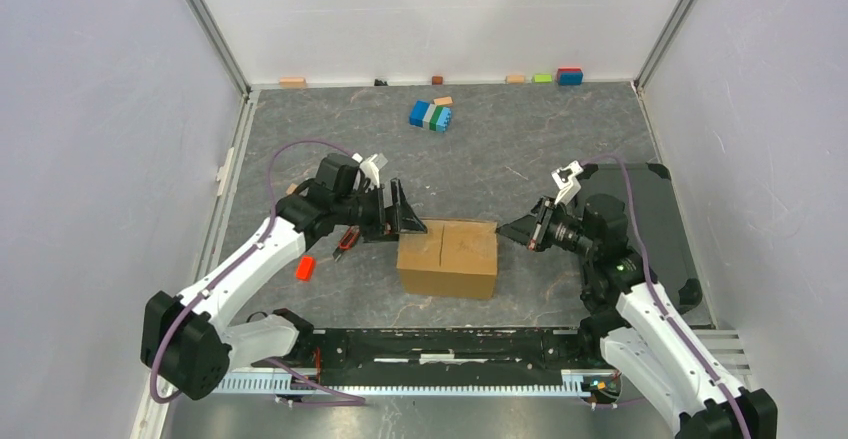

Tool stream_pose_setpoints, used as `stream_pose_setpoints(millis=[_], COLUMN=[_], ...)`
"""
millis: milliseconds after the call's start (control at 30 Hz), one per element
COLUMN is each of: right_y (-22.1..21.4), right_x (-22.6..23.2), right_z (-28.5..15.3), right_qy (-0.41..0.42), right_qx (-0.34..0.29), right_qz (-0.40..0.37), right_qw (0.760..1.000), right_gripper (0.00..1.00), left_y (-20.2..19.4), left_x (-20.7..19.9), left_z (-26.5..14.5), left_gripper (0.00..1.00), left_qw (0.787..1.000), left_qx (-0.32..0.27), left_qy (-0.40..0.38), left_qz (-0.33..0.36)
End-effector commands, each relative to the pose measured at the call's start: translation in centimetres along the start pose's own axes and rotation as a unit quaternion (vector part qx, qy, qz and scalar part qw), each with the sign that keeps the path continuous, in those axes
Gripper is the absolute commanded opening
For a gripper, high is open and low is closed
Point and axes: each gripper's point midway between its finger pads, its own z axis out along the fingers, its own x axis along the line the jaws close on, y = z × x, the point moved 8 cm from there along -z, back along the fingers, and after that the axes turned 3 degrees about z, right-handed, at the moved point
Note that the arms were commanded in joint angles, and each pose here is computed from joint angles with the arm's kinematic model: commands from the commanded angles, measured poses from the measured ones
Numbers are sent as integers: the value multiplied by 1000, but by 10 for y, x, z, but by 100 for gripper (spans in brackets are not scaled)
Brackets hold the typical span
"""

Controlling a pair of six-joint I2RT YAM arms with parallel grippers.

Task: Unpack the express box
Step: Open the express box at the center of the board.

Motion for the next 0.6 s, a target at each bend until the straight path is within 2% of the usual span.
stream_pose_setpoints(millis=[0,233,567], right_y=[6,6,9], right_x=[-8,-14,-10], right_z=[0,4,5], right_qy=[-60,-67,-58], right_qx=[8,17,18], right_qz=[-40,-42,-46], right_qw=[997,997,997], right_gripper=[0,0,0], left_y=[1,6,15], left_x=[-15,-17,-25], left_z=[-21,-33,-29], left_gripper=[90,86,78], left_qw=[999,999,998], left_qx=[-5,-1,1], left_qy=[-28,-36,-67], left_qz=[24,3,-15])
